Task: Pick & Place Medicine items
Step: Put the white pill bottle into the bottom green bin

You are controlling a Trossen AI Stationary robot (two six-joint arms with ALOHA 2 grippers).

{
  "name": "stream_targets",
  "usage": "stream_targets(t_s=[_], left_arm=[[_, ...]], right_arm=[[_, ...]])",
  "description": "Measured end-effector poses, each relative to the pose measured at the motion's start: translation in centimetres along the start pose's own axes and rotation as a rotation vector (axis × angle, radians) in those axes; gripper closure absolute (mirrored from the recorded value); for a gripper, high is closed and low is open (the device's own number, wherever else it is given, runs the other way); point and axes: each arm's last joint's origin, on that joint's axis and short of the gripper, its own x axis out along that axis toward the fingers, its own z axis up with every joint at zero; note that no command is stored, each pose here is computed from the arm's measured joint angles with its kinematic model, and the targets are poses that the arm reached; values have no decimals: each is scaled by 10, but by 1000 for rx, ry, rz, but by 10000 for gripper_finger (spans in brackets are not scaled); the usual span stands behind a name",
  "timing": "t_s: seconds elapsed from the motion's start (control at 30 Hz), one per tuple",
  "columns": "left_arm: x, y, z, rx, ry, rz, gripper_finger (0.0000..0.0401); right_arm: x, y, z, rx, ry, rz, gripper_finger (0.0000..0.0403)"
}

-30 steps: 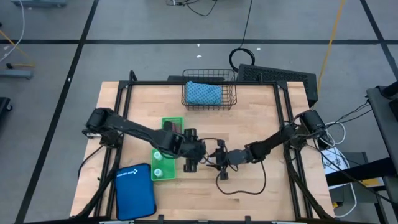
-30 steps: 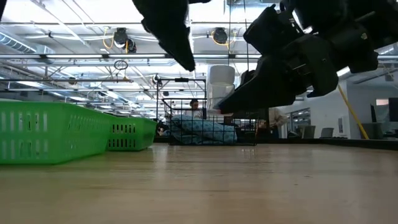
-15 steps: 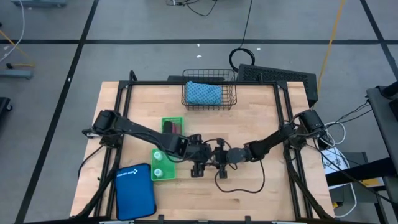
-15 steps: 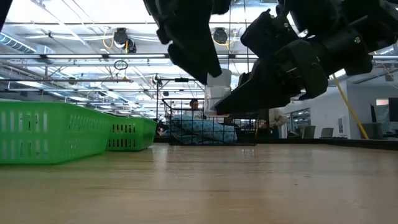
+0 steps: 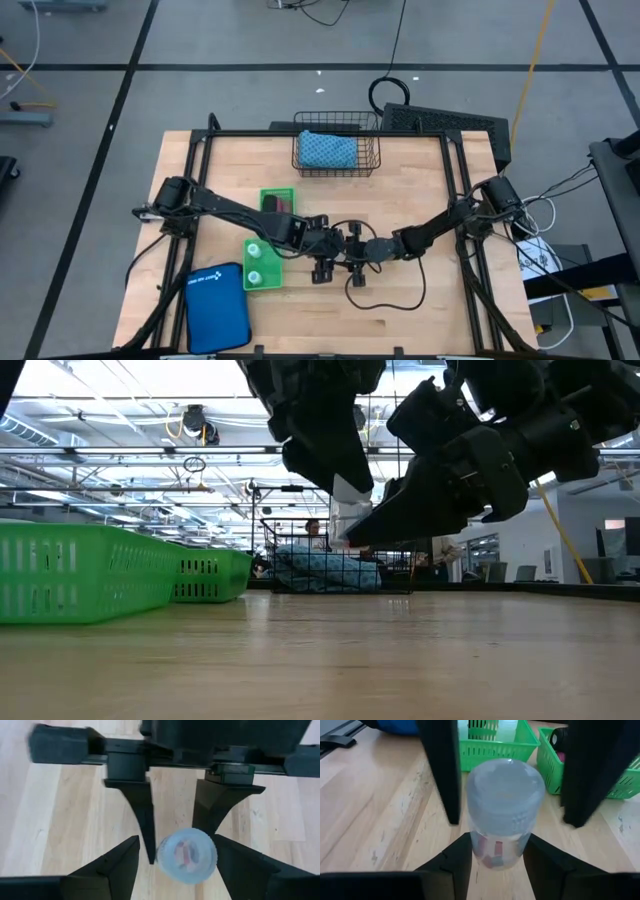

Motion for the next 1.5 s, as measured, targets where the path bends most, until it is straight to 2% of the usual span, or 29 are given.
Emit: stream_targets(t_s=[0.23, 0.5, 0.67, 1.0, 1.07, 1.1, 1.13, 1.23, 1.37, 1.5], left_arm=[[7, 1, -2, 5, 14, -5, 187], [9, 1, -2, 13, 10, -4, 260], [2, 2, -2, 6, 26, -4, 260], [-69, -11, -6, -62, 7, 85, 260], [-83, -15, -12, -67, 17, 144, 260], [-88, -18, -15, -75, 16, 174, 260], [-91, -20, -18, -88, 16, 205, 260], [-102, -25, -28, -131, 49, 264, 260], [-116, -36, -40, -176, 46, 306, 260], [-117, -45, -60, -241, 63, 326, 260]], right_arm=[[0, 0, 0, -1, 2, 5, 258], [0, 1, -1, 8, 8, 25, 253], [0, 1, 0, 38, 2, 26, 251], [-6, 0, 8, 69, -21, 30, 237], [-8, 1, 8, 71, -18, 63, 234], [-10, 1, -1, 59, 53, 68, 233], [-10, 1, -2, 64, 51, 73, 232], [-19, -2, 18, 101, -61, 76, 234], [-29, -4, 8, 96, -8, 82, 239], [-40, -7, 17, 127, -83, 82, 243]])
